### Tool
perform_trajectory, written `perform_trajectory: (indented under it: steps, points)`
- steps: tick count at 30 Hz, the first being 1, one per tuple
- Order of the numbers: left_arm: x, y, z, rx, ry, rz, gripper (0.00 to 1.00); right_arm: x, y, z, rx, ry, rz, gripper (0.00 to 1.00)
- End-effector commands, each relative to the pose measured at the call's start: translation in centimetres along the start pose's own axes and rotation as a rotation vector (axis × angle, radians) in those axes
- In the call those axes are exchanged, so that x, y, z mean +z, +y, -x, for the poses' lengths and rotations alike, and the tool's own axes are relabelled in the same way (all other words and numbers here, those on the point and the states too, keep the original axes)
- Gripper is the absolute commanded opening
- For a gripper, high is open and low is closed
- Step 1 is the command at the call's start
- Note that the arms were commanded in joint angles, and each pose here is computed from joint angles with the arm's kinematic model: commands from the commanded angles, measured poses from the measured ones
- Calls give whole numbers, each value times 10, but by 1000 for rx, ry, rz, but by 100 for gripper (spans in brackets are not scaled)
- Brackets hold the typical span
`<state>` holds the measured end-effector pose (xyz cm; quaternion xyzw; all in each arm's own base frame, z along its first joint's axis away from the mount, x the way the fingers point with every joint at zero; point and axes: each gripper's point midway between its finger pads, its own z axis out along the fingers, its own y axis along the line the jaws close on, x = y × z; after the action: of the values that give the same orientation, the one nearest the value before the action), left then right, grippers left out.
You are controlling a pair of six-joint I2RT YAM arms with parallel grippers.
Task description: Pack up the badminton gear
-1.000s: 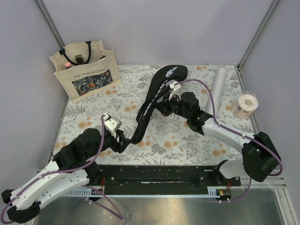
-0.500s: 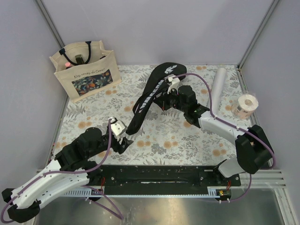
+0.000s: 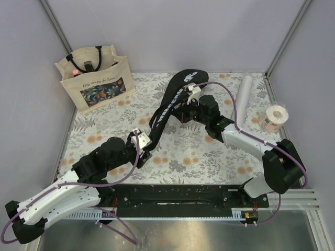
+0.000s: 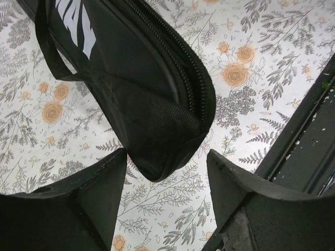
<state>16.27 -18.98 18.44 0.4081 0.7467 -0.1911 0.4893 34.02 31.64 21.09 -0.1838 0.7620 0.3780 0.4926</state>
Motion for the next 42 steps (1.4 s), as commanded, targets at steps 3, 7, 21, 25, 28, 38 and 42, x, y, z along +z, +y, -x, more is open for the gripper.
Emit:
perform_trajectory:
  steps: [3, 7, 21, 25, 28, 38, 42]
  points:
    - [-6, 0, 30, 9, -133, -9, 65, -3, 23, 55, -16, -157, 79, 0]
    - [0, -1, 32, 9, -115, -14, 45, -5, 28, 55, 4, -163, 103, 0]
    - [7, 5, 48, -28, -173, 27, 0, -20, 79, 22, 25, -42, 292, 0]
    - [11, 6, 47, -36, -156, 32, 0, -31, 97, 4, -61, 18, 314, 0]
    - [12, 9, 47, -44, -154, 52, 0, -44, 111, -8, -116, 56, 327, 0]
    - [21, 15, 50, -92, -132, 91, 0, -75, 156, -51, -195, 165, 419, 0]
    - [21, 15, 53, -114, -134, 94, 0, -75, 166, -64, -203, 200, 407, 0]
